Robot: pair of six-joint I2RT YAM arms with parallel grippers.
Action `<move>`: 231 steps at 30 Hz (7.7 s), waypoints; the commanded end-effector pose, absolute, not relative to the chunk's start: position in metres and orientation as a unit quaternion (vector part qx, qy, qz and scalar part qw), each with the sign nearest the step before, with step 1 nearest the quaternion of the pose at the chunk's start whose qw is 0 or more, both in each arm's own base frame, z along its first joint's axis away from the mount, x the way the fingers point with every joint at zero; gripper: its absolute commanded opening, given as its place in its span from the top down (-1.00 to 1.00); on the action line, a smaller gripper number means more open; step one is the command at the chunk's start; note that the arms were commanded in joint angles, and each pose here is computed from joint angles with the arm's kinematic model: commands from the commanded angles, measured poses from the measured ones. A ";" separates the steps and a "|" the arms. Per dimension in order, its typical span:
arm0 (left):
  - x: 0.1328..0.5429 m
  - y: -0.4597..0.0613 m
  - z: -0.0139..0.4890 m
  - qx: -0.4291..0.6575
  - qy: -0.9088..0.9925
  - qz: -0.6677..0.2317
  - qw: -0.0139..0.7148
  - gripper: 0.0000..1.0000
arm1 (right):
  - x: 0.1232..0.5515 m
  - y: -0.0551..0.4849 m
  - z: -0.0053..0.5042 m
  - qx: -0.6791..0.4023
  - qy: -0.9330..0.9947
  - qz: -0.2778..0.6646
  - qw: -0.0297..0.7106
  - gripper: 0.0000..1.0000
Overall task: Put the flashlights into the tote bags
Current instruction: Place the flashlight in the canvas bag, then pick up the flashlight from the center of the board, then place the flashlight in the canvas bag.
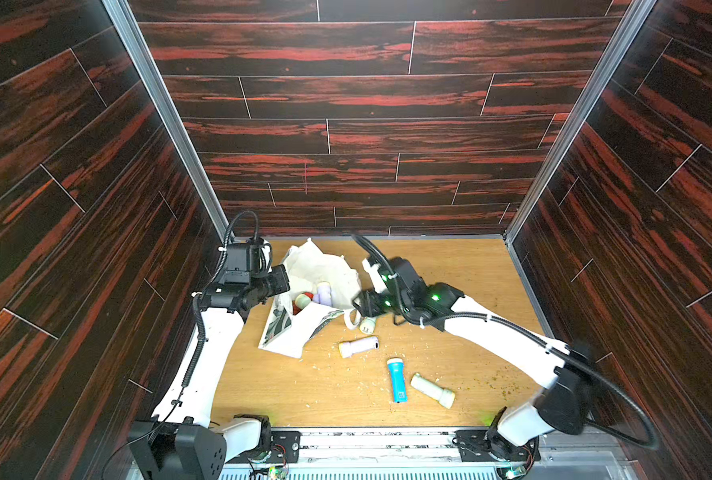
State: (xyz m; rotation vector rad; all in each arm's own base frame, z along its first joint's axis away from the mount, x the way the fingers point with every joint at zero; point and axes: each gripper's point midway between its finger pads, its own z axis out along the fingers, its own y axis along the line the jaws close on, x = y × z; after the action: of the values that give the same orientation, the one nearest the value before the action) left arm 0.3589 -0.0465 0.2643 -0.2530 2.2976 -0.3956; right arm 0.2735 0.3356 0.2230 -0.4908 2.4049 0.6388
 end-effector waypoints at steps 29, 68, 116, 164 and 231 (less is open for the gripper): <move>0.362 -0.015 0.262 -0.092 0.917 -0.050 0.386 1.00 | 0.138 0.168 0.044 -0.096 0.995 -0.010 -0.023 -0.28; 0.364 -0.025 0.262 -0.087 0.916 -0.079 0.383 1.00 | 0.136 0.150 0.010 -0.080 0.994 -0.062 -0.030 0.40; 0.356 -0.115 0.295 -0.017 0.845 -0.365 0.391 1.00 | 0.328 0.395 0.267 -0.314 0.794 0.277 0.440 1.00; 0.360 -0.128 0.316 -0.042 0.806 -0.442 0.392 1.00 | 0.348 0.469 0.140 -0.310 0.872 0.256 0.280 1.00; 0.354 -0.114 0.296 -0.042 0.841 -0.375 0.387 1.00 | 0.355 0.471 0.159 -0.109 0.910 0.336 0.215 -0.79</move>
State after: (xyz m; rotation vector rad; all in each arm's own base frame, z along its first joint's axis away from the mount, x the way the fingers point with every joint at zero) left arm 0.3619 -0.1115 0.2741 -0.1690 2.1791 -0.9634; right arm 0.3433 0.4721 0.1042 -0.2944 2.6686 0.8889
